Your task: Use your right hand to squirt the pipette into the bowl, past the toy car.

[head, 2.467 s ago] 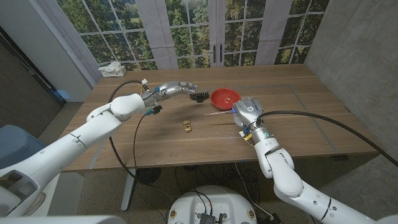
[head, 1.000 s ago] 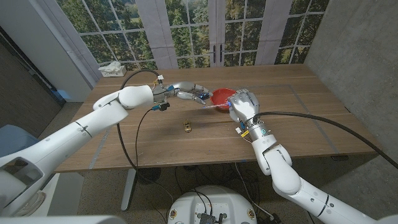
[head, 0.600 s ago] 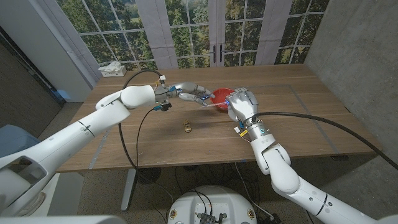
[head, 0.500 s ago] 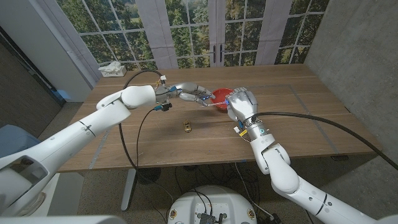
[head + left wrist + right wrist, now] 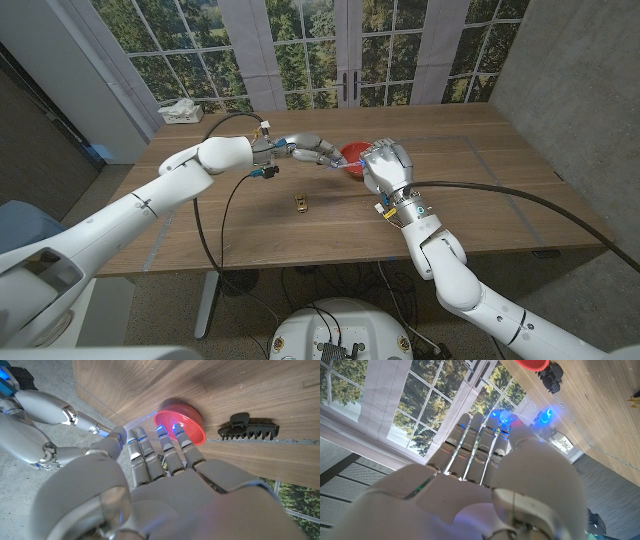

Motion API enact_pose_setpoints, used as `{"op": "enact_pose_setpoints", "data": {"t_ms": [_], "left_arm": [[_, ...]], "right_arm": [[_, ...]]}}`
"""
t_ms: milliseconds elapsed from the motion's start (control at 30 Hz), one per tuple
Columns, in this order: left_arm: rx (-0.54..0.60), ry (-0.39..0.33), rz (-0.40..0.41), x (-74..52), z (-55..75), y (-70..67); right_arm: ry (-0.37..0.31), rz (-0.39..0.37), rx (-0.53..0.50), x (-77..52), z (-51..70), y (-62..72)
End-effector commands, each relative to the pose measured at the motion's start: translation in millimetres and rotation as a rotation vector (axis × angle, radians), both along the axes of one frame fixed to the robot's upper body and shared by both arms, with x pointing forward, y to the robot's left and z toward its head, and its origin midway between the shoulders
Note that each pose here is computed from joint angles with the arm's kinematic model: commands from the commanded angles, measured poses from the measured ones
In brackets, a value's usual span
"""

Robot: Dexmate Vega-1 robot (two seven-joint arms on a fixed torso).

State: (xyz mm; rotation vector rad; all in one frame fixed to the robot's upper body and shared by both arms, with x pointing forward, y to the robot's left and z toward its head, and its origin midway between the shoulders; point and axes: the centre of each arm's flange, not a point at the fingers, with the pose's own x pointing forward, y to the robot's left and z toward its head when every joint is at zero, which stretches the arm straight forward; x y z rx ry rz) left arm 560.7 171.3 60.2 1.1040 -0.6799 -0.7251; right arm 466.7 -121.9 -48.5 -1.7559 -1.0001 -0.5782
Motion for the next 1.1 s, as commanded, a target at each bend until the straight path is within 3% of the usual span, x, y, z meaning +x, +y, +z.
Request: {"op": "enact_pose_setpoints", "data": {"t_ms": [33,600,800,1100], "left_arm": [[0.013,-0.001,0.009,-3.8,-1.7,-7.4],[-0.033,-0.034,0.037,-8.0,-2.8,-9.0],[-0.046,0.057,-0.020,-3.5,-7.1,-6.4],[-0.054,0.052,-0.073,-7.6,-5.5,-7.5]], "right_arm": [[-0.032,0.022,-0.017,-8.7,0.6,-1.4],[-0.075,0.034,-0.027,-9.6,3.4,-4.0],[-0.078,0.031,-0.031,-10.1,2.5,-6.0],[-0.071,0.025,-0.025,-7.3,1.0,-7.2]]}}
